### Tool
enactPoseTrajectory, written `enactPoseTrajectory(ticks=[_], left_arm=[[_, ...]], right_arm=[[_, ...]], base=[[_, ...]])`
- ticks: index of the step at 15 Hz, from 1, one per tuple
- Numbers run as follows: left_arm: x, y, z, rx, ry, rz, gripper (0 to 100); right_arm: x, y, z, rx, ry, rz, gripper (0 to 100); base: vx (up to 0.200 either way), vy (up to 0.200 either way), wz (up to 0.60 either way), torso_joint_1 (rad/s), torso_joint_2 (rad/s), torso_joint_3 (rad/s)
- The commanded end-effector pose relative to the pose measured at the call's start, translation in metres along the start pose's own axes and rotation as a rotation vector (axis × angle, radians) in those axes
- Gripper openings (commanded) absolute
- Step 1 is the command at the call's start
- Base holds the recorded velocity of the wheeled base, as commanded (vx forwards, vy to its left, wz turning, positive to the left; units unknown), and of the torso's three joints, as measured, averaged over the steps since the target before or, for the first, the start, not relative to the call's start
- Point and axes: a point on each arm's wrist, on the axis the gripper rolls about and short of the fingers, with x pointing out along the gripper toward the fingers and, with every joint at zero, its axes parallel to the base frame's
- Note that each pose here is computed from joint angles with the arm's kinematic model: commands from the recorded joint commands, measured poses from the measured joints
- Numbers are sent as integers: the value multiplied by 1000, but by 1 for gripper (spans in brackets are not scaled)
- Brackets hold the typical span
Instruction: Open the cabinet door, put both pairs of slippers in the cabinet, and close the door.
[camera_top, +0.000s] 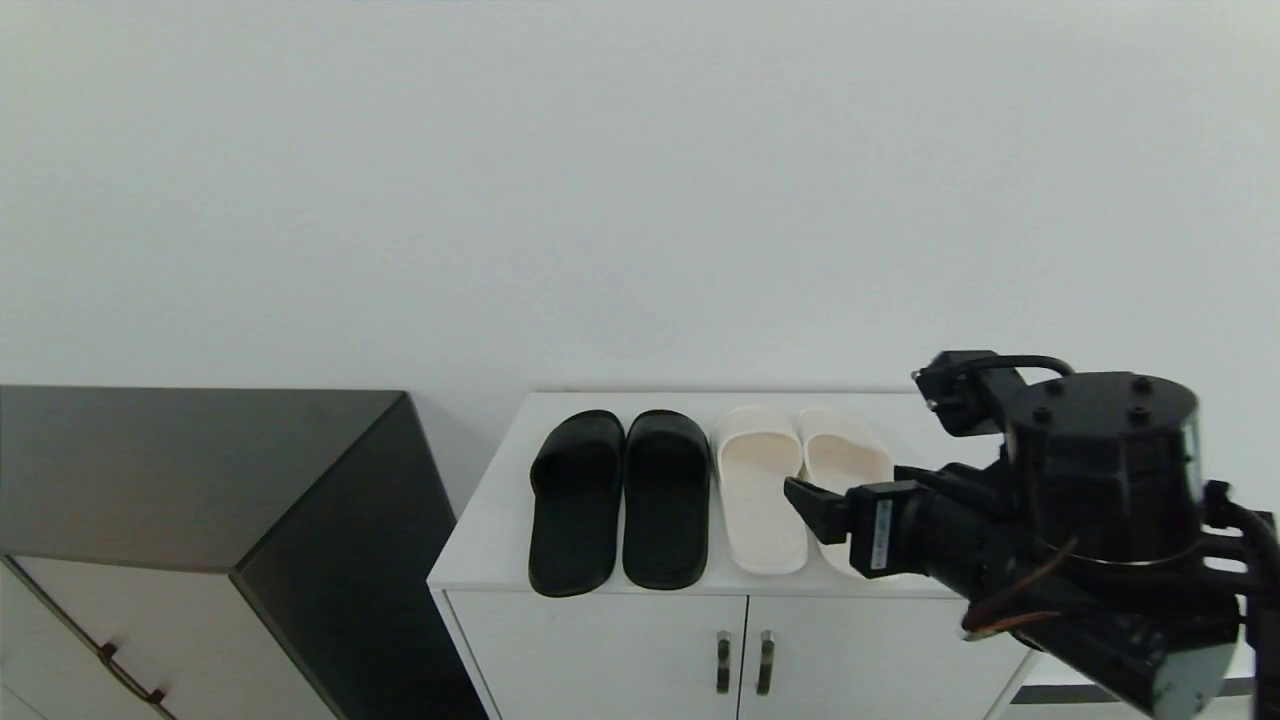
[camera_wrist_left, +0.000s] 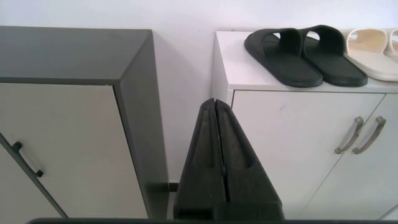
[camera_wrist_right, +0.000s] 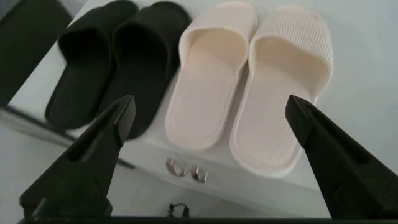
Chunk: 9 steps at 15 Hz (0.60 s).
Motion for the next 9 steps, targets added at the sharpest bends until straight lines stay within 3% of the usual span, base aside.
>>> enactPoseTrajectory(ticks=[1, 5, 9], left_arm=[[0, 0, 0, 0, 0, 0, 0], [0, 0, 0, 0, 0, 0, 0], [0, 0, 0, 0, 0, 0, 0]], right_arm=[[33, 17, -10, -29, 29, -36, 100], [68, 18, -25, -50, 39, -174, 100], [78, 10, -29, -50, 47, -216, 100]], base=[[0, 0, 0, 0, 0, 0], [0, 0, 0, 0, 0, 0], [0, 0, 0, 0, 0, 0]])
